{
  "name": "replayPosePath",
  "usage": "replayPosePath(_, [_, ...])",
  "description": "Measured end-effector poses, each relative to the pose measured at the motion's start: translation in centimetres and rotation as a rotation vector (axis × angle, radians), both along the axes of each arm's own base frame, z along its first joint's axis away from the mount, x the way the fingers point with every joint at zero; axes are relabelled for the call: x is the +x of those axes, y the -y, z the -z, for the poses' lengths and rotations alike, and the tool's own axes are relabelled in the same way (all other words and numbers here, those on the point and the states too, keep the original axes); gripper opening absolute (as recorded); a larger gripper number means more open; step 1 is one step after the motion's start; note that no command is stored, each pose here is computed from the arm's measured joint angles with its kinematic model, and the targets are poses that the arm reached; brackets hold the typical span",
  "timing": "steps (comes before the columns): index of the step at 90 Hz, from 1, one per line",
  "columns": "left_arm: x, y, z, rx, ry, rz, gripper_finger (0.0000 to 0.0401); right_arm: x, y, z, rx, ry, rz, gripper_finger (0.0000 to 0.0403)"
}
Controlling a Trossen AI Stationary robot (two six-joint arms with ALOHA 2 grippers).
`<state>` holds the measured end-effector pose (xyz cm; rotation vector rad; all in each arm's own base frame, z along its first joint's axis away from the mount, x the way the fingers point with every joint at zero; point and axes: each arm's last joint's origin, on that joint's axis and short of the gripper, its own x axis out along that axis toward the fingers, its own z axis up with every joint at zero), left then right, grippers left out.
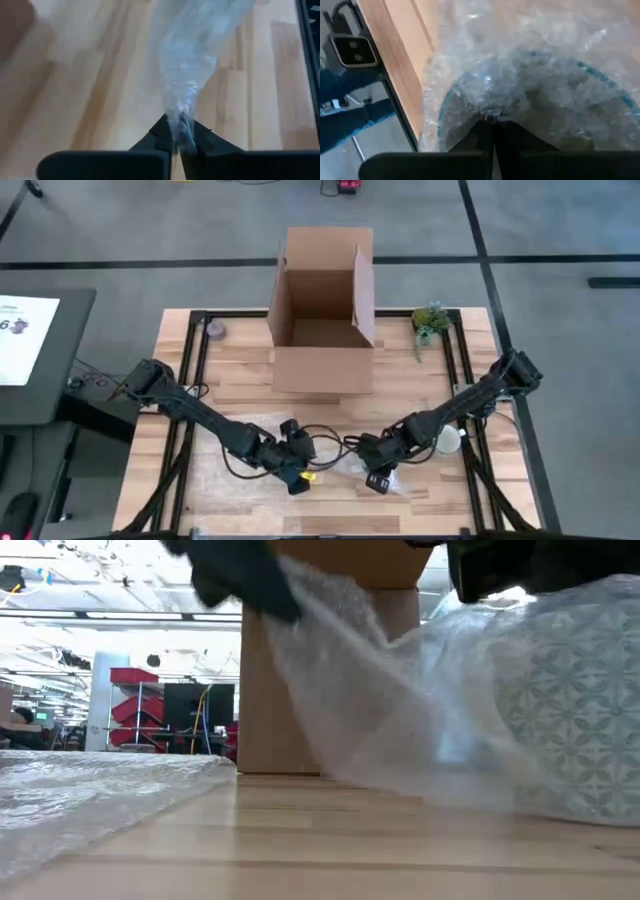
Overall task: Wrap mug
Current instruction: Wrap the blue patterned mug with the right transparent bubble wrap
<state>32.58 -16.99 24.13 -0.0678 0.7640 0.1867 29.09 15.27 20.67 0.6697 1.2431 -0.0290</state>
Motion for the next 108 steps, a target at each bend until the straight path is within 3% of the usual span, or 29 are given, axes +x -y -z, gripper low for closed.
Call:
replayPosePath(26, [0.3,0.2,-2.2,0.071,0.017,0.024,0.0,0.0,0.3,-3.8,-0.082,-0.096,0.037,0.0])
replayPosePath(45, [0.3,0.2,-2.2,0.076,0.017,0.016,0.0,0.6,0.4,-5.7,-0.159,-0.015,0.177,0.0])
replayPosePath(59, [0.3,0.2,-2.2,0.074,0.026,0.003,0.0,1.1,0.3,-4.7,-0.196,-0.029,0.217,0.0])
replayPosePath(89, [0.9,0.6,-3.5,0.032,0.115,-0.004,0.0,3.2,-1.5,1.3,-0.276,-0.145,0.169,0.0])
replayPosePath(98, [1.1,0.9,-3.9,0.018,0.145,-0.001,0.0,3.2,-1.7,1.2,-0.28,-0.152,0.147,0.0])
replayPosePath(108, [1.1,1.0,-4.1,0.01,0.16,0.002,0.0,2.8,-1.8,-0.7,-0.27,-0.142,0.139,0.0])
